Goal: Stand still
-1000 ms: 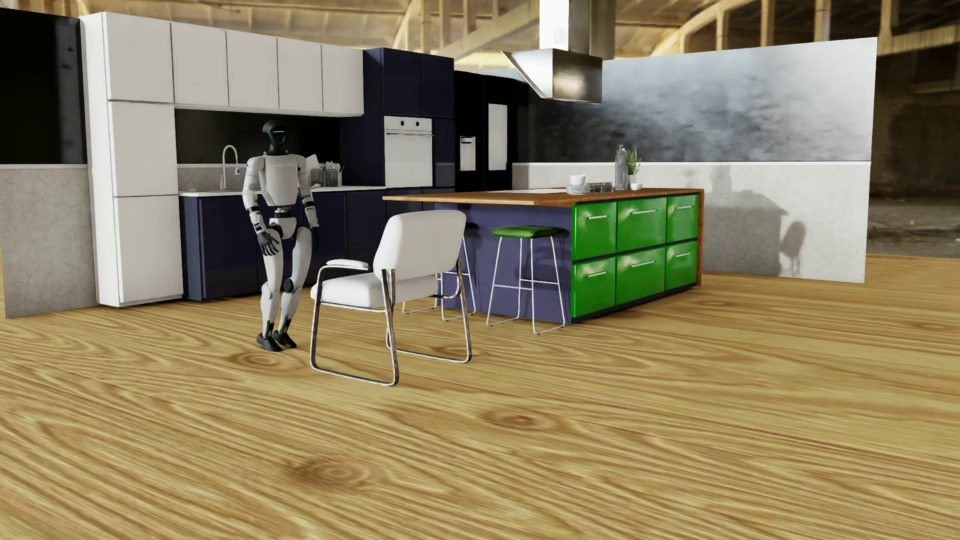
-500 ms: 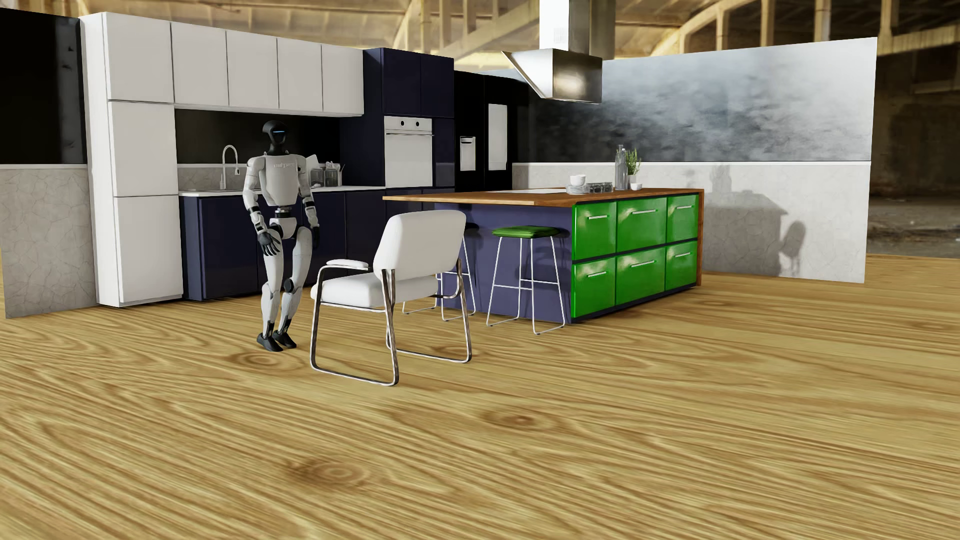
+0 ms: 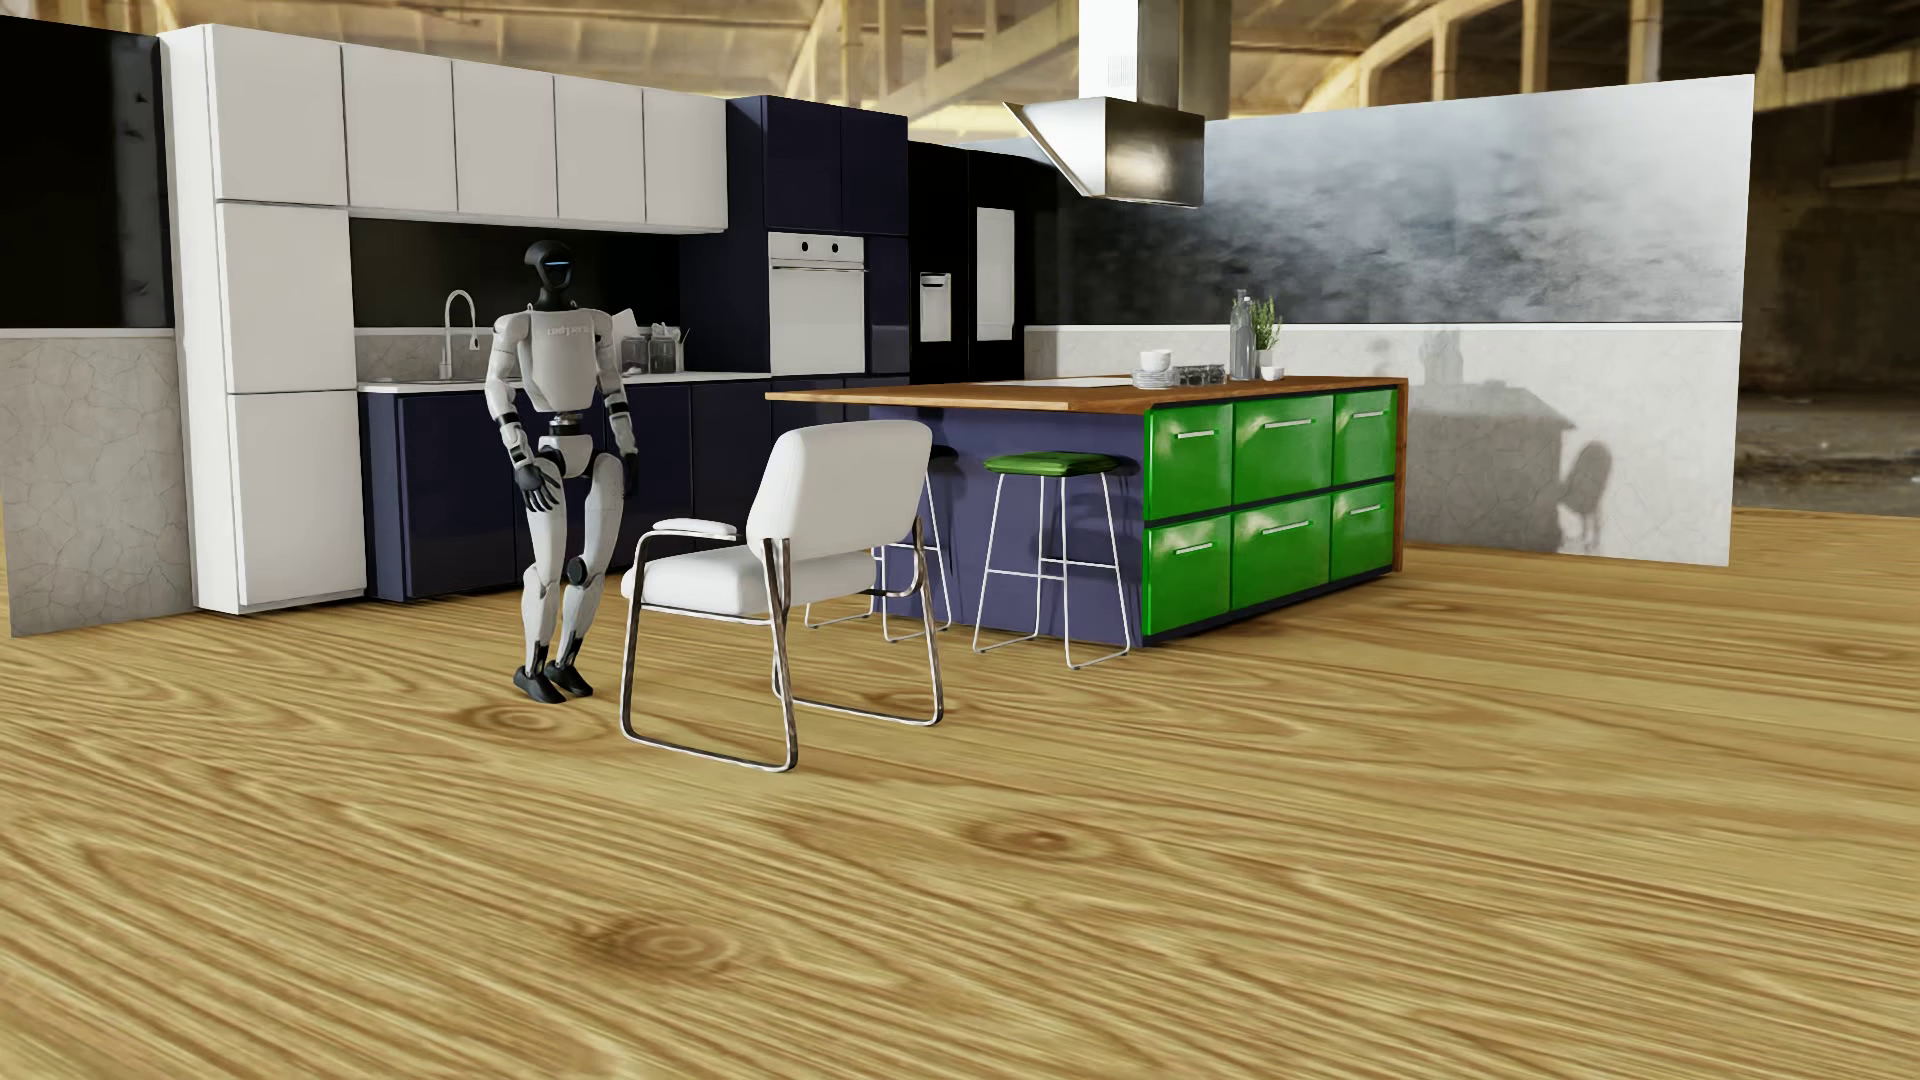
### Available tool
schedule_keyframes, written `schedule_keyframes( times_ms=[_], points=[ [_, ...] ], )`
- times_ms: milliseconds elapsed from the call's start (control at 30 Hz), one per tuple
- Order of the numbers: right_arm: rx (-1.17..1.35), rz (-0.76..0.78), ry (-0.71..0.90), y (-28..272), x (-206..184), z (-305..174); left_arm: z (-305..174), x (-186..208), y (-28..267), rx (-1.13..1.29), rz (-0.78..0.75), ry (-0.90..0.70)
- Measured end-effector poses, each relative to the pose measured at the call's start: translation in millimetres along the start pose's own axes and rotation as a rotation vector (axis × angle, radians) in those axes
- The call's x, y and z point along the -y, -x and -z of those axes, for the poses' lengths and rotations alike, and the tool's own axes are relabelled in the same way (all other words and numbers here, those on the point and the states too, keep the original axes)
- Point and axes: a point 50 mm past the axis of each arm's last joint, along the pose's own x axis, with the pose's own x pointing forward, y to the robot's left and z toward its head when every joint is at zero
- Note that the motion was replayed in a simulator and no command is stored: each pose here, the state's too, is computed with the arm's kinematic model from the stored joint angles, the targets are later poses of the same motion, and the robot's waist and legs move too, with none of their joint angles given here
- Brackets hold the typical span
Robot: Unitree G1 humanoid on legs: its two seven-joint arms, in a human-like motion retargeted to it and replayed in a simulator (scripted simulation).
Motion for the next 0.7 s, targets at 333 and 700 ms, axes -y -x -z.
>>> schedule_keyframes(
  times_ms=[333,700],
  points=[
    [-0.006,0.003,-0.016,-0.1,-0.6,1.2,0.9,-0.9,-0.1,-0.005,-0.008,0.024],
    [-0.002,0.006,-0.021,0.5,-0.1,1.4,2.1,-1.6,0.2,-0.007,-0.013,0.037]
  ],
)
